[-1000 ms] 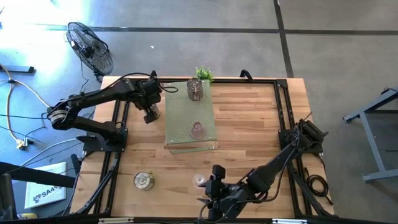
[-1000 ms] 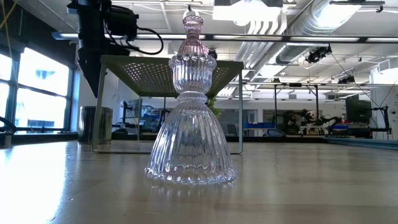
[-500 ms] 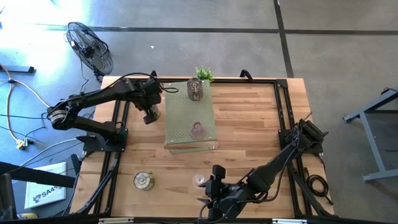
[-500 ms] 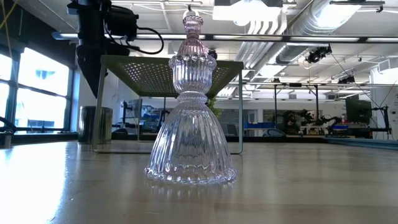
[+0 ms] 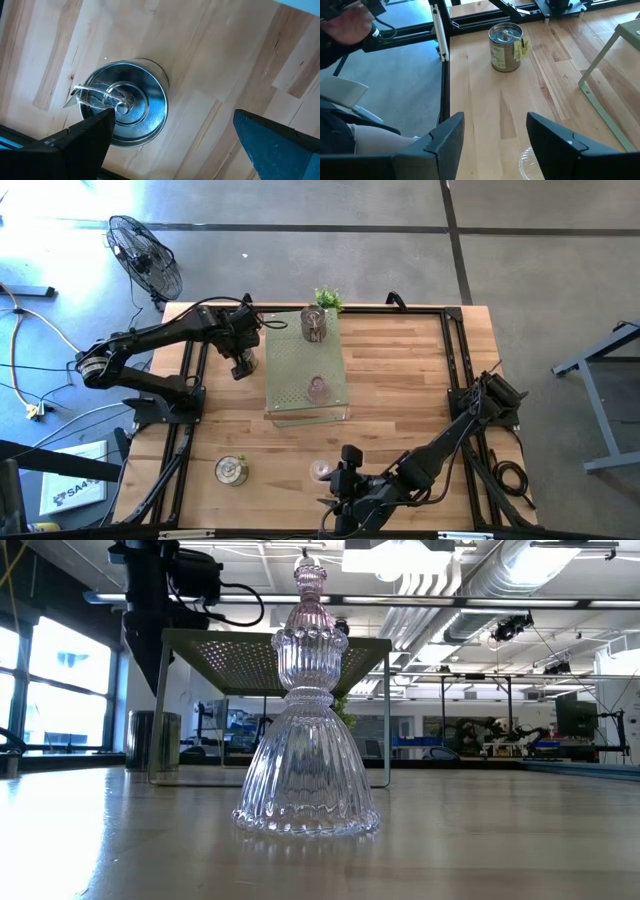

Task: Pick & Place candle stick holders
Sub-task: Put the top brown scented candle on the shelf

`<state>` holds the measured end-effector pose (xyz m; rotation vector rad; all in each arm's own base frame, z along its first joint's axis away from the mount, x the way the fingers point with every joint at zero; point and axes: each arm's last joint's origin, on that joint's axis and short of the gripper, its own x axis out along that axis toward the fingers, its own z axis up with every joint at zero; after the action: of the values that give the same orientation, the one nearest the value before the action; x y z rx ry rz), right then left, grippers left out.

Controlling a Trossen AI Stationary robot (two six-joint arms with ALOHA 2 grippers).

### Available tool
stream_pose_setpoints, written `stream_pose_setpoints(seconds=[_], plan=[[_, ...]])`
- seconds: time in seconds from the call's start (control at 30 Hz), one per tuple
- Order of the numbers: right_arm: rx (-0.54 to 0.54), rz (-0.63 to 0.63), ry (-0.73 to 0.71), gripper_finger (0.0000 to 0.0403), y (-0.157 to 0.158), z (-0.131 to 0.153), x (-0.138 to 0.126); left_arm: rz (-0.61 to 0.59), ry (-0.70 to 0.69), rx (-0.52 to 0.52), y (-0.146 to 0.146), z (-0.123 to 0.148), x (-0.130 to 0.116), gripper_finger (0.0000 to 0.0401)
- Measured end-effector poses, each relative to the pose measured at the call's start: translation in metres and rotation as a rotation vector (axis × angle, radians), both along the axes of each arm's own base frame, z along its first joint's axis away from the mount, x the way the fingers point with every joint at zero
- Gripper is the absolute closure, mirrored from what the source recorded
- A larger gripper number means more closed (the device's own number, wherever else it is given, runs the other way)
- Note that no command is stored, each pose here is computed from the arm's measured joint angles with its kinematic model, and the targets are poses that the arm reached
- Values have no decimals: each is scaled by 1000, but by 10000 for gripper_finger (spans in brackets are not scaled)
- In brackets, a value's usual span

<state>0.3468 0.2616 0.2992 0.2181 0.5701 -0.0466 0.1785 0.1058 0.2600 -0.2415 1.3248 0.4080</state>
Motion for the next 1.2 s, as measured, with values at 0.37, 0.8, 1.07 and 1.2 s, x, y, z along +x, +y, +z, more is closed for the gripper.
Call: stream_pose_setpoints(seconds=[0.37,0.8,1.07,1.2], plan=[[-4,3,0,194,0,0,0,14,5,38,2,0,1,2],[-1,1,0,194,0,0,0,43,7,44,2,0,0,1],[0,0,0,194,0,0,0,49,8,71,3,1,1,1],[-1,1,0,194,0,0,0,51,5,76,4,1,1,2]])
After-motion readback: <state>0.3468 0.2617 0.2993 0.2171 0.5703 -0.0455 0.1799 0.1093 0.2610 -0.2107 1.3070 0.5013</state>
